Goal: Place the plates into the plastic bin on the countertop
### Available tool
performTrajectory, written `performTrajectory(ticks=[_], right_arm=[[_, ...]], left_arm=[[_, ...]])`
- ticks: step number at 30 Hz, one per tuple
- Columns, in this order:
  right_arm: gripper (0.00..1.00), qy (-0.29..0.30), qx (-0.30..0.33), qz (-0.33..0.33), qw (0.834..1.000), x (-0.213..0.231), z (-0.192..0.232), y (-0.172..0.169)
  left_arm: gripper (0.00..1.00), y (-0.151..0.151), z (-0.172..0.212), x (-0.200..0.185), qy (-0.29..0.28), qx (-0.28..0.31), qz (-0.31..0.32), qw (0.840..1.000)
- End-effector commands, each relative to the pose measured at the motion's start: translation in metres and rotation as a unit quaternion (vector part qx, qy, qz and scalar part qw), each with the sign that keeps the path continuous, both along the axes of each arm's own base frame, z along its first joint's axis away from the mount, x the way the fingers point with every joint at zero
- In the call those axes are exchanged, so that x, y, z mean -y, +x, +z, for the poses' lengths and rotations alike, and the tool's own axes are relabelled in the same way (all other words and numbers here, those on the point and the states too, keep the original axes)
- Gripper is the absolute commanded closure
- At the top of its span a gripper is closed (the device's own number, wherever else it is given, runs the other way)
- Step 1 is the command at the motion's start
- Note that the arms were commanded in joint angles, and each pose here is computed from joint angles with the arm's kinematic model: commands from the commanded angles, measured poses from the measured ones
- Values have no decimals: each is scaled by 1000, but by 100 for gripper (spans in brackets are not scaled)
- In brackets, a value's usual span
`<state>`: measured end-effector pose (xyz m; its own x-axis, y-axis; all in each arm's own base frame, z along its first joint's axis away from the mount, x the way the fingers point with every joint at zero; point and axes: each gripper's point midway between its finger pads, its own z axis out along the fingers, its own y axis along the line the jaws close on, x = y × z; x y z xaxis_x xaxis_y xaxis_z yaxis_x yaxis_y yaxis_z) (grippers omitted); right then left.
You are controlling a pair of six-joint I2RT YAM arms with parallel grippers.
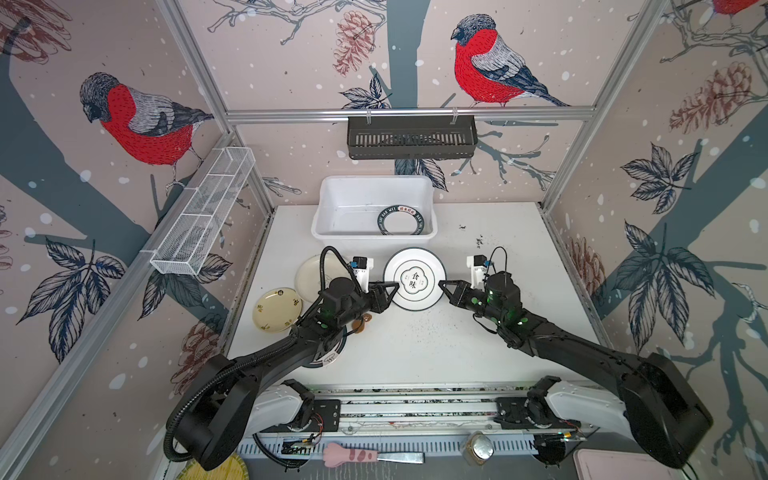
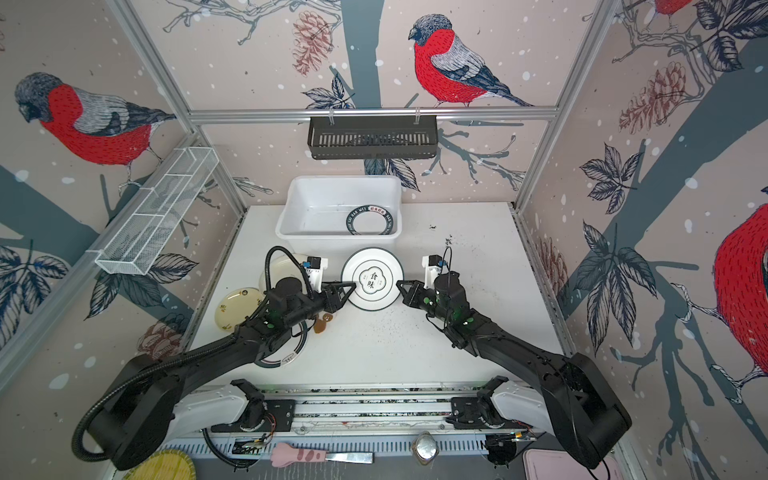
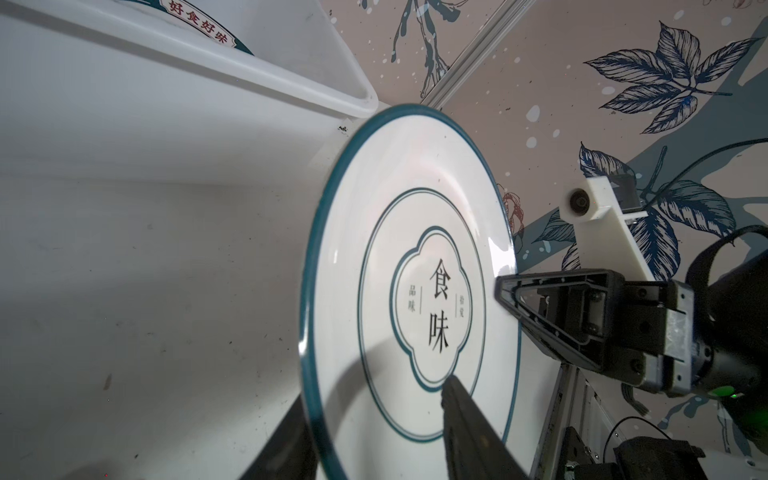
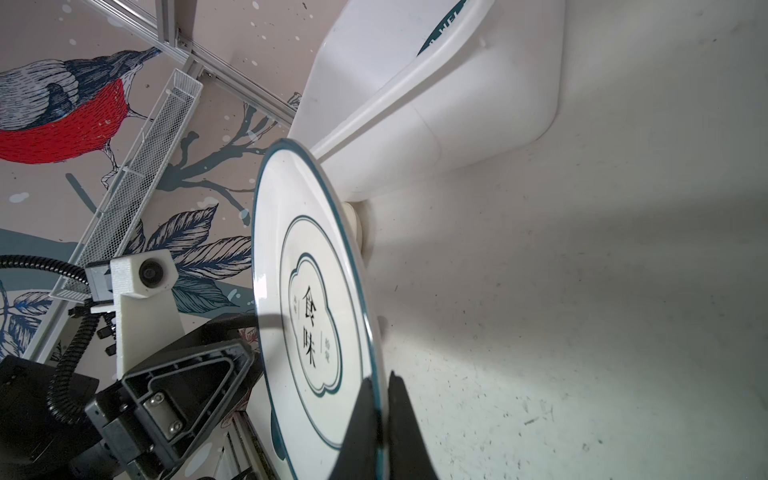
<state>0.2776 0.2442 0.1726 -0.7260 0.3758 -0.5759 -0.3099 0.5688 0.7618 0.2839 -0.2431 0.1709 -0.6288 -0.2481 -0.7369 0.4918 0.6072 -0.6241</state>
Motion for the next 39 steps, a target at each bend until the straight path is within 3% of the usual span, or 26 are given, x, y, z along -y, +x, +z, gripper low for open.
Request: performTrajectory(ticks=[1,5,8,10,17,20,26,27,31,39], right_arm=[[100,-2,24,-10,1000,4,8,2],[100,-4,25,-5,1000,3,8,1],[100,-6,22,-4,1000,3,5,1],[100,-5,23,-4,1000,2,5,1],[97,-8,24,-4,1000,3,5,2],[83,-8,24,-5,1000,3,5,2],[27,-14,18,-11,1000,5,3,2],[22,-18,15,-15,1000,6,2,3],[10,-34,19,-13,999,9,6,3],[0,-82,50,-49,994,31,23,5]], left_arm=[[58,3,21,7,-27,30,-10,999],[77,4,22,12,-34,26,-18,999],[82,5,21,15,-38,21,-21,999],[92,6,20,15,-38,18,-21,999],[96,7,17,15,-35,15,-16,999],[100,8,18,14,-35,15,-14,999],[100,13,15,12,-15,17,-2,1000],[100,15,15,10,-8,18,4,1000],[100,22,22,4,4,36,28,999],[100,49,47,1,7,66,72,995]])
